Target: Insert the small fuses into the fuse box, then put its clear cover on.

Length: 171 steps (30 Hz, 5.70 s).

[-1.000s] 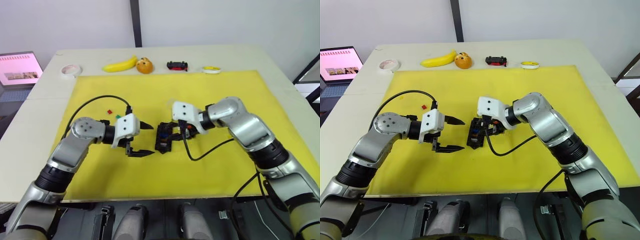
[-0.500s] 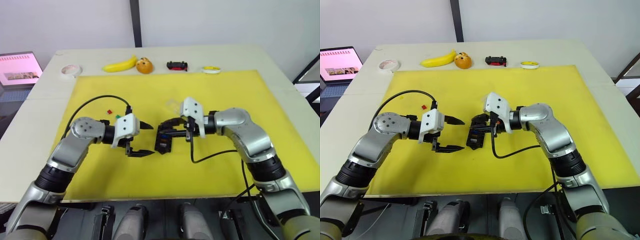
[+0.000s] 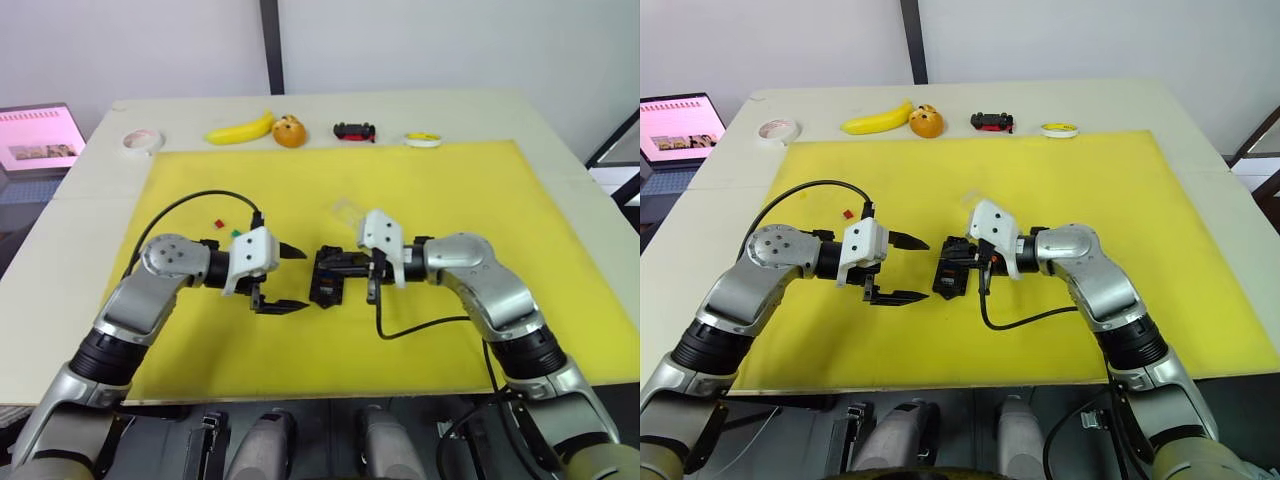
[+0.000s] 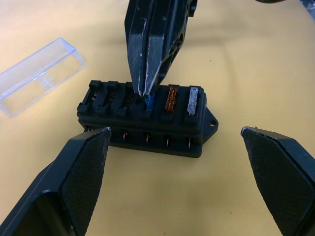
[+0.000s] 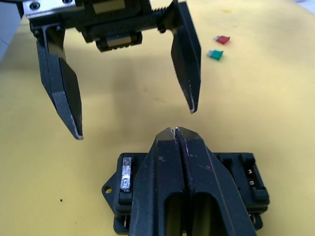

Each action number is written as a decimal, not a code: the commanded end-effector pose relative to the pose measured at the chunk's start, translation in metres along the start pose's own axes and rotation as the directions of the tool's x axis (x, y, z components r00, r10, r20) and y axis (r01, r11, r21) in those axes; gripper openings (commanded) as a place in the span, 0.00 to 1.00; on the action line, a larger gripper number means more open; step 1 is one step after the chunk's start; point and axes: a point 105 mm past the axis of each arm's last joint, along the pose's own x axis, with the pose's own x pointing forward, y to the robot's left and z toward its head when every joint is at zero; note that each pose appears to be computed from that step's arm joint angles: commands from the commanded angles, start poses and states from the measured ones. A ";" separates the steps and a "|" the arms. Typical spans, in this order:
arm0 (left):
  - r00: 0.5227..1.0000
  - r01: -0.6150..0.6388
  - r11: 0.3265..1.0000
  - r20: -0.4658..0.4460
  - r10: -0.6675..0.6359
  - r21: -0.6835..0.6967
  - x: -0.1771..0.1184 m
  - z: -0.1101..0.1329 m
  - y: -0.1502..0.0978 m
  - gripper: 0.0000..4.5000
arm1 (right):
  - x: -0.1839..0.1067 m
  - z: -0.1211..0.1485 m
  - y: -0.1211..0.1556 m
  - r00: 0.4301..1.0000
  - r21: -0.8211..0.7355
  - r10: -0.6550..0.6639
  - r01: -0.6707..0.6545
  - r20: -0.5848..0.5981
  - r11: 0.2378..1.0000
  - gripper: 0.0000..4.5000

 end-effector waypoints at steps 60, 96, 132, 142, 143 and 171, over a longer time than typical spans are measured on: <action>0.831 -0.403 0.387 -0.155 0.534 -0.830 -0.166 -0.060 -0.044 1.00 | -0.156 -0.008 -0.012 0.892 0.134 -0.438 0.450 -0.109 0.883 0.99; 0.905 0.052 -0.034 0.032 0.424 -0.998 -0.065 -0.076 0.033 1.00 | -0.031 0.034 0.014 0.977 0.067 -0.198 0.193 0.076 0.979 0.99; 0.941 0.115 -0.121 0.069 0.332 -0.986 -0.019 -0.080 0.024 1.00 | -0.037 0.026 0.009 0.971 0.078 -0.239 0.236 0.030 0.969 0.99; 0.942 0.090 -0.124 0.044 0.332 -0.988 -0.018 -0.084 0.023 0.82 | -0.039 0.025 0.010 0.971 0.077 -0.239 0.237 0.022 0.968 1.00; 0.942 0.090 -0.125 0.043 0.333 -0.988 -0.018 -0.084 0.023 0.82 | -0.039 0.025 0.010 0.971 0.077 -0.239 0.237 0.022 0.968 1.00; 0.944 0.021 -0.130 -0.023 0.330 -0.991 -0.013 -0.098 0.018 0.12 | -0.042 0.024 0.010 0.973 0.069 -0.231 0.230 0.007 0.971 1.00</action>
